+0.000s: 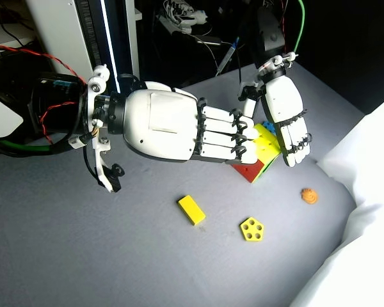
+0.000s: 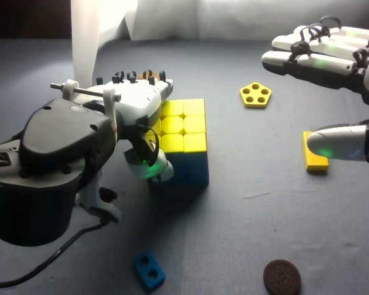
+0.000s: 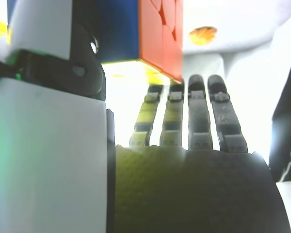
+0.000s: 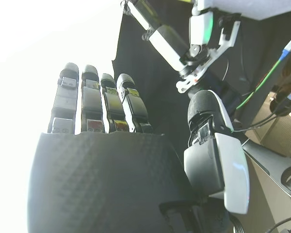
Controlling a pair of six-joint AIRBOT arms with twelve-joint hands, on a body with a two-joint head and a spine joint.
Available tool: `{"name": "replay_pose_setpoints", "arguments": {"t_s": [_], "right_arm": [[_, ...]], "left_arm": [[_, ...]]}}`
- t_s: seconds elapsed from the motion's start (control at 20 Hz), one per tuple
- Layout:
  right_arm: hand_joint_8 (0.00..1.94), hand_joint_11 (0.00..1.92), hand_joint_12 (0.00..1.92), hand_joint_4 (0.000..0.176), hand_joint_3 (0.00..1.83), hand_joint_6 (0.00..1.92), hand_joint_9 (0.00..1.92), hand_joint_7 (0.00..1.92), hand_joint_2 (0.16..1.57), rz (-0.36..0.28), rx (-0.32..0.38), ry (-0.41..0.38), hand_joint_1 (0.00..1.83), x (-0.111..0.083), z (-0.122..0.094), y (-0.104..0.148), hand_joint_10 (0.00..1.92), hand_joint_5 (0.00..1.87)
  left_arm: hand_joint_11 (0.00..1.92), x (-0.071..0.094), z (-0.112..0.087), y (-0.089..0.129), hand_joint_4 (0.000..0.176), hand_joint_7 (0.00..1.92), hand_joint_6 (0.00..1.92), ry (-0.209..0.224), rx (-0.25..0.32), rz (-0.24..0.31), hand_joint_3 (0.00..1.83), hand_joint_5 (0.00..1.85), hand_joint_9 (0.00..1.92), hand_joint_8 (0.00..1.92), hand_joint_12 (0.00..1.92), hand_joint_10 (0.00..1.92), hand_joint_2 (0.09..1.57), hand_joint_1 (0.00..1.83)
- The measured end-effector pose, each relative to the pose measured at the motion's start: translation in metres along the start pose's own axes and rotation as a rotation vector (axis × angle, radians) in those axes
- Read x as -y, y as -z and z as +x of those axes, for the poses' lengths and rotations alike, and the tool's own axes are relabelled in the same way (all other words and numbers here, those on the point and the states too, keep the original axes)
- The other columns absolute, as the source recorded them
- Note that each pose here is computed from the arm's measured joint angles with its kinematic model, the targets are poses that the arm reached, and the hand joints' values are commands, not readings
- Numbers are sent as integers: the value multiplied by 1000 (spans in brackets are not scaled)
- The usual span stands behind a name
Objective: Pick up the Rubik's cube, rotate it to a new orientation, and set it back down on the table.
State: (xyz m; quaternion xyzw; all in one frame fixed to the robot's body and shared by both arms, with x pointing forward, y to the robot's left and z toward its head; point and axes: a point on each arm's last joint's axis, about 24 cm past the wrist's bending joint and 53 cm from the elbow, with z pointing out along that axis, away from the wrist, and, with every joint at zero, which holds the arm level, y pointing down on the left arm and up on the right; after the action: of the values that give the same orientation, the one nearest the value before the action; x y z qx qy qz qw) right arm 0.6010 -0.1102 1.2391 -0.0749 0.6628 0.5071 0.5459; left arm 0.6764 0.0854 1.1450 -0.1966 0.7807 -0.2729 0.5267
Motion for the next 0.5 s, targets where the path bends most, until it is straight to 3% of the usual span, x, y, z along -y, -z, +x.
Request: {"name": "replay_pose_setpoints", "arguments": {"t_s": [0.5], "right_arm": [[7,0,0,0,0,7,31,51,1265,13,29,-46,0,3,-6,0,8,25]], "left_arm": [[0,0,5,-7,0,0,0,4,-3,-4,0,0,0,0,0,0,968,1030]]}}
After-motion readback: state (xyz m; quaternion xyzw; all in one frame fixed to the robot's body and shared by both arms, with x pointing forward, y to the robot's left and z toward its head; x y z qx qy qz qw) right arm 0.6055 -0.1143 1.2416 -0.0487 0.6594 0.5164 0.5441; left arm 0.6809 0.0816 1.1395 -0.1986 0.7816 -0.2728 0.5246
